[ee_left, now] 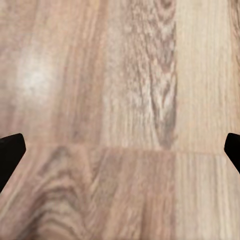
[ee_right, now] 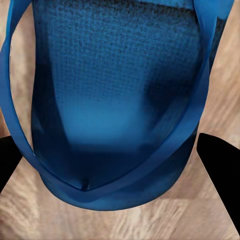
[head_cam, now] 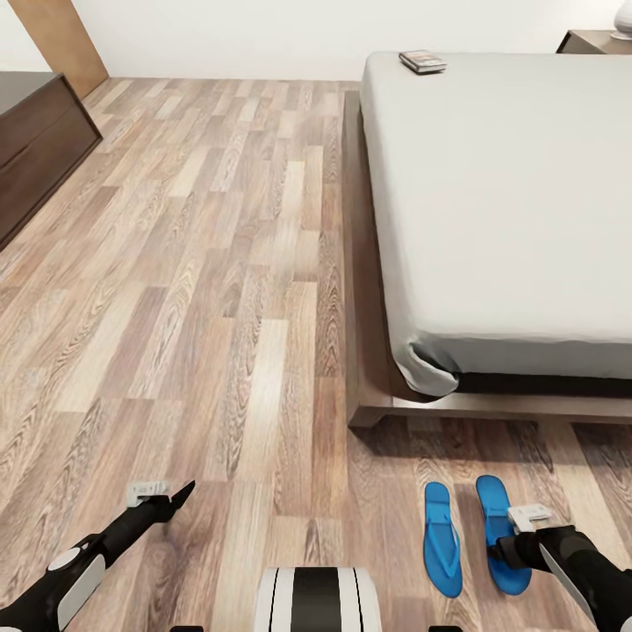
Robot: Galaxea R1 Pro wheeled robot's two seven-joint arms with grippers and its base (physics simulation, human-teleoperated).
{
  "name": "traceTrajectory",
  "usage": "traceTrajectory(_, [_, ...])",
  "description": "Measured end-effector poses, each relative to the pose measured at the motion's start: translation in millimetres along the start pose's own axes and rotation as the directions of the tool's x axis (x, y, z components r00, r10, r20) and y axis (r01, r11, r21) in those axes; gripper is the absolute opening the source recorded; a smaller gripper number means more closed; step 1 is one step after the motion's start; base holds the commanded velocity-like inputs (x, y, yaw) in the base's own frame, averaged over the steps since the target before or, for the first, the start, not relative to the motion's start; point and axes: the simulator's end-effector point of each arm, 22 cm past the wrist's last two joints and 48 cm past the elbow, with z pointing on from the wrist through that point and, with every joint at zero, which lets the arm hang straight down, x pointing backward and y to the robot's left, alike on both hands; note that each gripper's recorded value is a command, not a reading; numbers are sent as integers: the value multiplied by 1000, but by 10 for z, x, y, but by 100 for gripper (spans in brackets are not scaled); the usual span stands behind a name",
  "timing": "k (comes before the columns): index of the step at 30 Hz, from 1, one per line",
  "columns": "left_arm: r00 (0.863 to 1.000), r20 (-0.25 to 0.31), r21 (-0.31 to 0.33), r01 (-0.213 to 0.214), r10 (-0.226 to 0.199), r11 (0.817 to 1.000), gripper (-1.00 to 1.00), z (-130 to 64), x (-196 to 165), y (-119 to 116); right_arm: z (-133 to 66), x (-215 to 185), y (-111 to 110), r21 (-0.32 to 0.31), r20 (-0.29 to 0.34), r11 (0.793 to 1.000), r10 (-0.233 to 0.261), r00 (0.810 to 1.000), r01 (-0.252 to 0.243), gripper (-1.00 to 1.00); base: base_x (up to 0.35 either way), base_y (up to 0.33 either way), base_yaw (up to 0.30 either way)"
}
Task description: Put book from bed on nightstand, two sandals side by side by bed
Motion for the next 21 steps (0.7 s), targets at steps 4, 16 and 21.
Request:
traceTrajectory(4, [1000,0,0,0,0,1000,100,0,0,1,0,0,0,0,0,1000,0,1000,0,-100,3,4,0])
traceTrajectory(16, [1000,0,-5,0,0,1000,100,0,0,11,0,-1,0,0,0,1000,0,1000,0,-100,0,72,0])
traceTrajectory(21, [1000,-12,-9,3,-3,1000,100,14,66,32,43,45,10,-1,-12,1000,-1,1000,1,-100,0,0,0])
